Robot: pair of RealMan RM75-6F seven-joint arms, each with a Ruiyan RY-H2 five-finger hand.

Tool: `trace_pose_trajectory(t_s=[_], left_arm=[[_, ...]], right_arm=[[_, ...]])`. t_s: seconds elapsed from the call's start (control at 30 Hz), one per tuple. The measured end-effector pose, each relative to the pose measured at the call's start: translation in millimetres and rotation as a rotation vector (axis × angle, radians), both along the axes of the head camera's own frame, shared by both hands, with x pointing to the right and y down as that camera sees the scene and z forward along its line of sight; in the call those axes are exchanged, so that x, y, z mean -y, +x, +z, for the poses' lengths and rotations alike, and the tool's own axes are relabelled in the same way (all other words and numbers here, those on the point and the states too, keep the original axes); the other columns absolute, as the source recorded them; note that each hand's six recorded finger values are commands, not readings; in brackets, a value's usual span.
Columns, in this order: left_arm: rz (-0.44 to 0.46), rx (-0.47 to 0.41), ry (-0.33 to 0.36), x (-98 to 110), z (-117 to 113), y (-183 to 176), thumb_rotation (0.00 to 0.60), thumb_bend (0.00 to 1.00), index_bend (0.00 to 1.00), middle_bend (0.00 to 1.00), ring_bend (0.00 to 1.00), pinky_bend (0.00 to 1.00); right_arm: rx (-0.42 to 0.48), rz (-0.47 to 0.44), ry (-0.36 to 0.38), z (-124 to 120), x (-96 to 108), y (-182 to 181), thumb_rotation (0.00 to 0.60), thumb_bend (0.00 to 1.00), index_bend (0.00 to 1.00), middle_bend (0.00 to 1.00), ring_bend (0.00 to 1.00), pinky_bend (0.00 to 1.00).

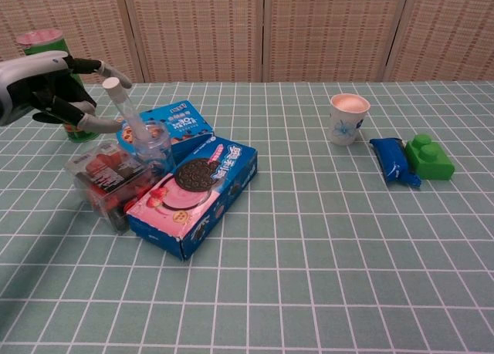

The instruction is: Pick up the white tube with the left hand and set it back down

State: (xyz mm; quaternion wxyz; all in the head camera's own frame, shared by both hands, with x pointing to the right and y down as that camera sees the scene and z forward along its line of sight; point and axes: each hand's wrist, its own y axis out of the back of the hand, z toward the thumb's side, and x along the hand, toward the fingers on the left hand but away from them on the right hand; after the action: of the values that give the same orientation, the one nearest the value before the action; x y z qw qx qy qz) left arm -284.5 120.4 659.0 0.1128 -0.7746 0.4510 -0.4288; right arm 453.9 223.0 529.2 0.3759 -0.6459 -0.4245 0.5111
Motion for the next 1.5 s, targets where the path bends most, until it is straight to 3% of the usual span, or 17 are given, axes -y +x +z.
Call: trace_pose_trajectory(t_s=[0.57,0.67,0.77,0.97,1.1,1.5], left_arm=[[0.087,0.262,0.176,-34,-44,-77,0.600,0.07,0.31,1.00,0.99,1.00],[0.129,0.350,0.196,-45,-54,-94,0.600,0.07,0.30,0.96,0.90,1.00],[0.180,0.452,0.161,-57,-61,-112,0.600,0.07,0.29,0.85,0.78,0.98],[0.219,0.597,0.101,-92,-77,-138,0.600,0.07,0.31,0.69,0.65,0.84],[0.204,0.629,0.112,-107,-85,-147,0.600,0.07,0.32,0.66,0.63,0.81],[0.244,0.707,0.234,-133,-85,-154,0.600,0.07,0.33,0.66,0.63,0.81]], right_arm=[[-0.033,-0.007,-0.009,6,-1,-4,0.600,0.29,0.33,0.39,0.32,0.48],[-0.043,-0.007,-0.019,11,-1,-5,0.600,0.29,0.33,0.39,0.32,0.48],[-0.044,-0.010,-0.036,15,-1,-7,0.600,0.29,0.33,0.39,0.32,0.48],[-0.034,-0.037,-0.066,21,-4,-16,0.600,0.29,0.33,0.39,0.32,0.48],[-0.051,-0.036,-0.066,22,-4,-17,0.600,0.29,0.33,0.39,0.32,0.48],[-0.079,-0.026,-0.046,20,-4,-14,0.600,0.29,0.33,0.39,0.32,0.48]])
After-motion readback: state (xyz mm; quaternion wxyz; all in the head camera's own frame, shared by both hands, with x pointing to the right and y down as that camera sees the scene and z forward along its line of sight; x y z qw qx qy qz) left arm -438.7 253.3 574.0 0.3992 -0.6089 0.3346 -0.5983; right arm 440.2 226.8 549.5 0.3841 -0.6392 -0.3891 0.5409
